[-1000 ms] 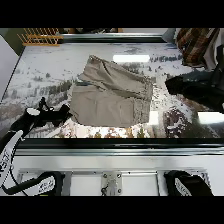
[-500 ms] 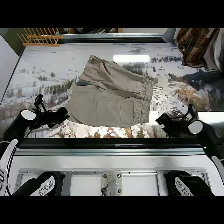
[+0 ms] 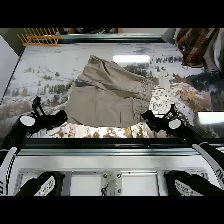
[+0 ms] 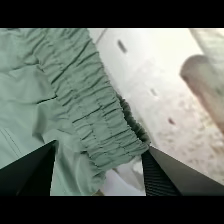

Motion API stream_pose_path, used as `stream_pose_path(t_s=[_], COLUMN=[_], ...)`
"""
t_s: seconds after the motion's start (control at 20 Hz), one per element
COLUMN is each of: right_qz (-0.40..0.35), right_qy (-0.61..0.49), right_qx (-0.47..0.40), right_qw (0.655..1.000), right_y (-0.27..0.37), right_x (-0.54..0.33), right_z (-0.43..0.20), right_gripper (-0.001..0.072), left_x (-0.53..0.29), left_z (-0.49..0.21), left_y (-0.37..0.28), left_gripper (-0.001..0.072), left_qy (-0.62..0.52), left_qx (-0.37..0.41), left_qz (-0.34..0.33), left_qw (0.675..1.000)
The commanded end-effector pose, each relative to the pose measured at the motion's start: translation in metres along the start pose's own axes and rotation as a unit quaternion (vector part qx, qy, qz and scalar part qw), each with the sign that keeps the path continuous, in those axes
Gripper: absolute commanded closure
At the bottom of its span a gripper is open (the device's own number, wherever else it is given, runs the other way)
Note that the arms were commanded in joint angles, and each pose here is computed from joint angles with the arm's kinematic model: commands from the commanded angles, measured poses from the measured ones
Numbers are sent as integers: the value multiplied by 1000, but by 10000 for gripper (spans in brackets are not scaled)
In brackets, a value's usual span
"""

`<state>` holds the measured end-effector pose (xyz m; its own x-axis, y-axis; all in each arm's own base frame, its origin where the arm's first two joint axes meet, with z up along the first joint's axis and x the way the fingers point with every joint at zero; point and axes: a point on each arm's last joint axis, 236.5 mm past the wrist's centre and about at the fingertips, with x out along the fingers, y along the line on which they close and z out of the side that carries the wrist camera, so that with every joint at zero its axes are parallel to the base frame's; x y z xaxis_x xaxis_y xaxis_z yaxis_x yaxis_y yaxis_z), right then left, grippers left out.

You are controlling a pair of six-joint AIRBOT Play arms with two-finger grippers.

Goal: Fold the clothes and pants, and hang the long-sleeved shirts on hangers.

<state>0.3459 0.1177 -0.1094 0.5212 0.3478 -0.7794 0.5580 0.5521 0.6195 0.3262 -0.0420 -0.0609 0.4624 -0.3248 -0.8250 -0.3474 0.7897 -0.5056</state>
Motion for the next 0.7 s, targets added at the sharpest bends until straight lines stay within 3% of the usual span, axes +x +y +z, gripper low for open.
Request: stream_pose_path(t_s=[0.0, 0.1, 0.2, 0.35, 0.5, 0.65], right_qz=[2, -2, -3, -2, 12, 56], right_qy=[2, 8, 12, 7, -8, -29], right_qx=[-22, -26, -49, -75, -94, -179], right_qw=[1000, 1000, 999, 997, 995, 982], right_y=[13, 13, 14, 14, 29, 86], right_x=[18, 23, 25, 25, 19, -22], right_z=[-1, -6, -10, -8, 2, 31], right_gripper=[129, 154, 514, 685, 687, 688], left_x=[-1, -1, -1, -1, -8, -66], left_z=[0, 0, 0, 0, 9, 65], left_y=[0, -1, -1, -1, -8, -53], left_gripper=[704, 704, 704, 704, 704, 704], left_qy=[-1, -1, -1, -2, -6, -73], left_qx=[0, 0, -1, -1, 6, 40], left_qz=[-1, -1, -2, -2, -6, -45], left_qw=[1000, 1000, 1000, 1000, 1000, 995])
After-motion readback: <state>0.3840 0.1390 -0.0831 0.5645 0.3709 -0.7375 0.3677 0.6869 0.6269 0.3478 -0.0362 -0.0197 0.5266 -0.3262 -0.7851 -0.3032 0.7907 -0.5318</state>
